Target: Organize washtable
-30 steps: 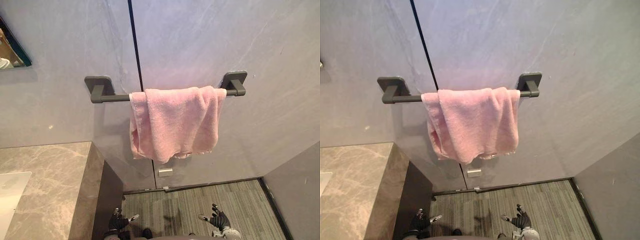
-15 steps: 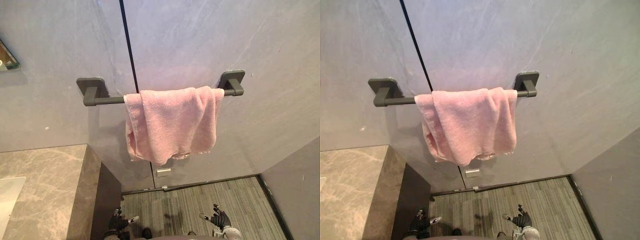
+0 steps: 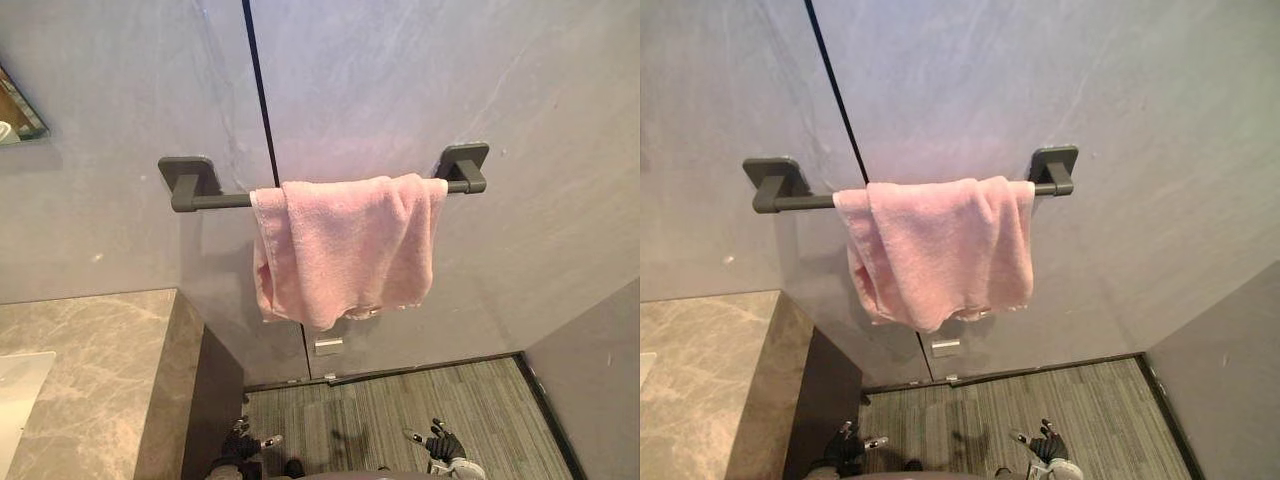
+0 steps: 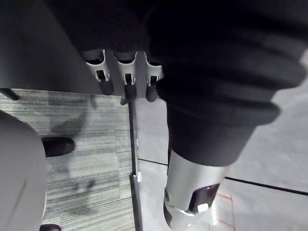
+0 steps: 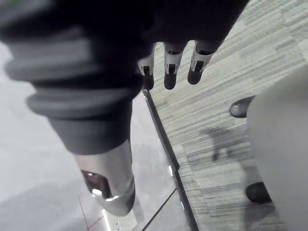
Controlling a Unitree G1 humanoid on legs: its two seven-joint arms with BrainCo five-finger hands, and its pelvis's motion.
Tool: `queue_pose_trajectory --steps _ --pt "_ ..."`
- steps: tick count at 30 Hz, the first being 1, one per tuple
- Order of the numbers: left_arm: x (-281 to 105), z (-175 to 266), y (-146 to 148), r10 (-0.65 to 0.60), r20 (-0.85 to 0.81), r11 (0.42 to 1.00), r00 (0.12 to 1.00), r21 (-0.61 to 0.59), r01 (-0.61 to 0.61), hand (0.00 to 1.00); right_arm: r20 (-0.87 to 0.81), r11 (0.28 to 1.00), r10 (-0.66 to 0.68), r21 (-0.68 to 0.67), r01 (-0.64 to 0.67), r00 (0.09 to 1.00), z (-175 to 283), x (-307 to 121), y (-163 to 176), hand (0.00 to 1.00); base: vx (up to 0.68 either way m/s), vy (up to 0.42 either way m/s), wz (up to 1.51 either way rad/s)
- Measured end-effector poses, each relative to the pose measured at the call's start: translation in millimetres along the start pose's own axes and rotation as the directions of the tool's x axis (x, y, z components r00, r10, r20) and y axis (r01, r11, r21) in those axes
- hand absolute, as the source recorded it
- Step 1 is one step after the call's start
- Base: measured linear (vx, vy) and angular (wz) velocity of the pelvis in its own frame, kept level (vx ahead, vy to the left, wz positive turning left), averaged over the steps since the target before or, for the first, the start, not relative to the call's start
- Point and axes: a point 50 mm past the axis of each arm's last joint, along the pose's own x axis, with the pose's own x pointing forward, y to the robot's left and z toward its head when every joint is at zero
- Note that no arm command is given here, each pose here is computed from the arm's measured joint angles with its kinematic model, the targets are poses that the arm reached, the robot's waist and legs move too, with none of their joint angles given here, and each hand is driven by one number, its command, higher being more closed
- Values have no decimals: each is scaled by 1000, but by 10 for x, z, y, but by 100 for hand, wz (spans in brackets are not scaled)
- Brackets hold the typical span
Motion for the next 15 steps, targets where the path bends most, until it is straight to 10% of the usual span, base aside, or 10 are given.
queue_pose_trajectory --steps 15 --pt "77 197 48 -4 31 998 999 57 2 0 24 1000 16 1 -16 1000 138 48 65 0 -20 -42 -19"
